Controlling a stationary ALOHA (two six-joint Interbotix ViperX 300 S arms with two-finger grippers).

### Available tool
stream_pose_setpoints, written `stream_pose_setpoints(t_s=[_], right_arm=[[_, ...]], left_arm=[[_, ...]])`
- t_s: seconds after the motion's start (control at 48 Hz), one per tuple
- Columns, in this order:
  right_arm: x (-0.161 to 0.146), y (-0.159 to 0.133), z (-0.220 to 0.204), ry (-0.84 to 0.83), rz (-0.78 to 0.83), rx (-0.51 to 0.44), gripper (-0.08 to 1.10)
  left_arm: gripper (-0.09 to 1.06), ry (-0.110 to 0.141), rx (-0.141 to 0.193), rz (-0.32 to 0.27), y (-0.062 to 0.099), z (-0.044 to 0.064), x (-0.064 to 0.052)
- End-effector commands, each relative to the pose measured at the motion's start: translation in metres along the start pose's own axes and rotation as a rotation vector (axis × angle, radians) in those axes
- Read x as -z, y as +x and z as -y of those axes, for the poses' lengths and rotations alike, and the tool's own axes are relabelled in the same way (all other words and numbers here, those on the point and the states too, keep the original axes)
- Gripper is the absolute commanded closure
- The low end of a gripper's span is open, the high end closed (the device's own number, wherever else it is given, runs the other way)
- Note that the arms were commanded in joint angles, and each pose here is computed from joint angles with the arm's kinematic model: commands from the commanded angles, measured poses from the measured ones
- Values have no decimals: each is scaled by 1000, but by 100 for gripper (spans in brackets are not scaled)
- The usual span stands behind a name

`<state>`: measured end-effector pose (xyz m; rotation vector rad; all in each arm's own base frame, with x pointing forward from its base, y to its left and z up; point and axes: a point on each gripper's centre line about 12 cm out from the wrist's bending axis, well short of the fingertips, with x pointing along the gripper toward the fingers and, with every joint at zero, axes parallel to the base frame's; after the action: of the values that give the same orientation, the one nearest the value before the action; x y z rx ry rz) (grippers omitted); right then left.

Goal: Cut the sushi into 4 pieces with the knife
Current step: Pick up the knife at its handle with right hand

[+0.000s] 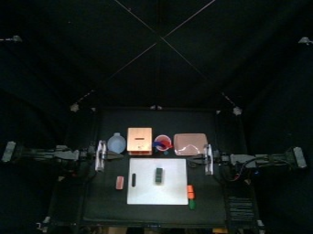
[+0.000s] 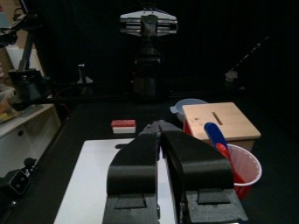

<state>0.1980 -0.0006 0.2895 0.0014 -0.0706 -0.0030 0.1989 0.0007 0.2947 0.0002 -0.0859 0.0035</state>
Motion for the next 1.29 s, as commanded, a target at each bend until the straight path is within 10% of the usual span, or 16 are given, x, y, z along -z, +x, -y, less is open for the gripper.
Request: stream_pose_setpoints(t_s=[0.021,0.458,0.854,1.292], right_arm=[[-9,7,12,50,14,64,102],[-41,102,65,156,-308,232,74],[-39,153,91,112,-783,270,-1],[5,183,93,-3,-1219,196,-1]], left_arm=[[105,4,-11,21,7,-2,-3],[91,6,-96,-23,27,-22,6],[91,-41,-162,-45,23,-34,16],[91,-55,-182,-65,19,-37,24]])
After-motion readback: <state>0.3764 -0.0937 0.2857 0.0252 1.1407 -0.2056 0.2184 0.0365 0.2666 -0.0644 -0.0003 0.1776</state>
